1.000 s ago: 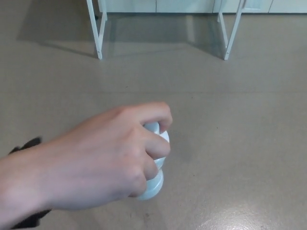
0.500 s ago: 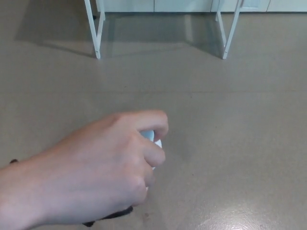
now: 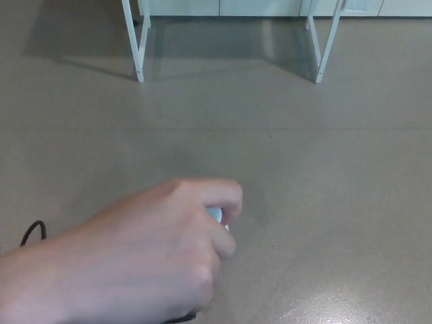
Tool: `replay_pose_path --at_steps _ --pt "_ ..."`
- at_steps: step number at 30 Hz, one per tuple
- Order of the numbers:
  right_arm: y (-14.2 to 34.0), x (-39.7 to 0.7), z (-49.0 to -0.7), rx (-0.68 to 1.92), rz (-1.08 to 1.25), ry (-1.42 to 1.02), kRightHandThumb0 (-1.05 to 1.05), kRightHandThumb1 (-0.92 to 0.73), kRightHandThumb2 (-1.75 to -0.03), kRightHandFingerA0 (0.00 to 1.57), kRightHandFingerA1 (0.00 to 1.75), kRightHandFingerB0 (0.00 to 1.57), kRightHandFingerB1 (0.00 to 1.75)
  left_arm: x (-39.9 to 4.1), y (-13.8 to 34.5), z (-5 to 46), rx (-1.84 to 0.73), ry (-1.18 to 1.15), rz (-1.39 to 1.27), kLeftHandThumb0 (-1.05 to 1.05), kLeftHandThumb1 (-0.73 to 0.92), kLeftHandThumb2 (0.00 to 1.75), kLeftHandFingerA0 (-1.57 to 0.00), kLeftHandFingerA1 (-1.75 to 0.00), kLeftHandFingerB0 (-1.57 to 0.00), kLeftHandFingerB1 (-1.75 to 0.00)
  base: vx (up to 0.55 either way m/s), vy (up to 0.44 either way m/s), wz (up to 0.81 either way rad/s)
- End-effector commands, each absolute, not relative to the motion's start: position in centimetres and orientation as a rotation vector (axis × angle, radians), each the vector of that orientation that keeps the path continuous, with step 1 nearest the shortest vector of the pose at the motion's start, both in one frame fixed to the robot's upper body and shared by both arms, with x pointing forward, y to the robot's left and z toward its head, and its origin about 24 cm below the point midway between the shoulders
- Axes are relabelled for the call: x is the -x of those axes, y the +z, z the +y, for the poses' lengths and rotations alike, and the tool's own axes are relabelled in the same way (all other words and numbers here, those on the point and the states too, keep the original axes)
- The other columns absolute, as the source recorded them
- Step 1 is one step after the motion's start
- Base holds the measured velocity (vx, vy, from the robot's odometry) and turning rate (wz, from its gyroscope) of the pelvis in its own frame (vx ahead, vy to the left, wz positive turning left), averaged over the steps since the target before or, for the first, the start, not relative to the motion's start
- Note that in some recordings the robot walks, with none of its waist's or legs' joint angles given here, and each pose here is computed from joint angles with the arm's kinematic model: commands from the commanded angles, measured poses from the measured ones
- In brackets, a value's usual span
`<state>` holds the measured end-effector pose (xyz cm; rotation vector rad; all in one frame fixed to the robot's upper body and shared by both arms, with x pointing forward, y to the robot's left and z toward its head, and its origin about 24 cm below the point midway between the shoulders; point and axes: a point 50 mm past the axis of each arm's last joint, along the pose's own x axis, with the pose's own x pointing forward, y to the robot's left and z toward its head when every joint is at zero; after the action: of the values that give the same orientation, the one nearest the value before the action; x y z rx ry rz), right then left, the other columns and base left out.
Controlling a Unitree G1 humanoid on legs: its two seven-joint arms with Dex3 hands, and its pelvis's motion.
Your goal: The robot picks up a bottle from a person using its left hand and walk towards the table in frontand put the bottle on the table.
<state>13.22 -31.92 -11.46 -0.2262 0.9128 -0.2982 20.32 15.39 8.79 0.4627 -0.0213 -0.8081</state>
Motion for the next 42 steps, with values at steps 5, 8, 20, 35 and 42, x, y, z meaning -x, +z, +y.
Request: replay_pose_path --at_steps 5,8,20,35,42 --pt "-11.0 -13.6 -32.6 0.276 0.91 -0.307 -0.31 -0.54 -0.67 0.54 0.5 0.33 0.41 -20.6 9.0 14.6 -0.569 -0.745 -0.022 -0.31 0.22 0.82 -0.02 -0.47 0.0 -0.49 0.0 0.0 0.0" --pt "-11.0 -13.9 -32.4 0.279 0.909 -0.299 -0.32 -0.55 -0.68 0.51 0.49 0.36 0.42 -21.1 8.8 13.4 -0.722 -0.554 -0.07 -0.19 0.8 0.64 -1.15 -0.56 -0.43 -0.34 0.0 0.0 0.0" --pt "-10.8 -14.5 -32.2 0.313 0.895 -0.265 -0.29 -0.61 -0.58 0.6 0.45 0.44 0.36 -20.7 7.6 12.5 -0.724 -0.466 -0.107 -0.13 0.82 0.68 -0.99 -1.04 -0.83 -0.75 0.0 0.0 0.0" --pt "-11.0 -14.5 -32.0 0.338 0.917 -0.24 -0.3 -0.64 -0.59 0.64 0.45 0.45 0.37 -19.9 7.7 12.6 -0.593 -0.466 -0.12 -0.11 0.77 0.72 -1.0 -1.07 -0.85 -0.76 0.0 0.0 0.0" --pt "-11.1 -14.5 -32.0 0.349 0.925 -0.235 -0.29 -0.63 -0.59 0.66 0.45 0.44 0.37 -19.9 7.7 13.0 -0.358 -0.506 -0.045 -0.12 0.79 0.72 -0.95 -1.06 -0.81 -0.78 0.0 0.0 0.0"
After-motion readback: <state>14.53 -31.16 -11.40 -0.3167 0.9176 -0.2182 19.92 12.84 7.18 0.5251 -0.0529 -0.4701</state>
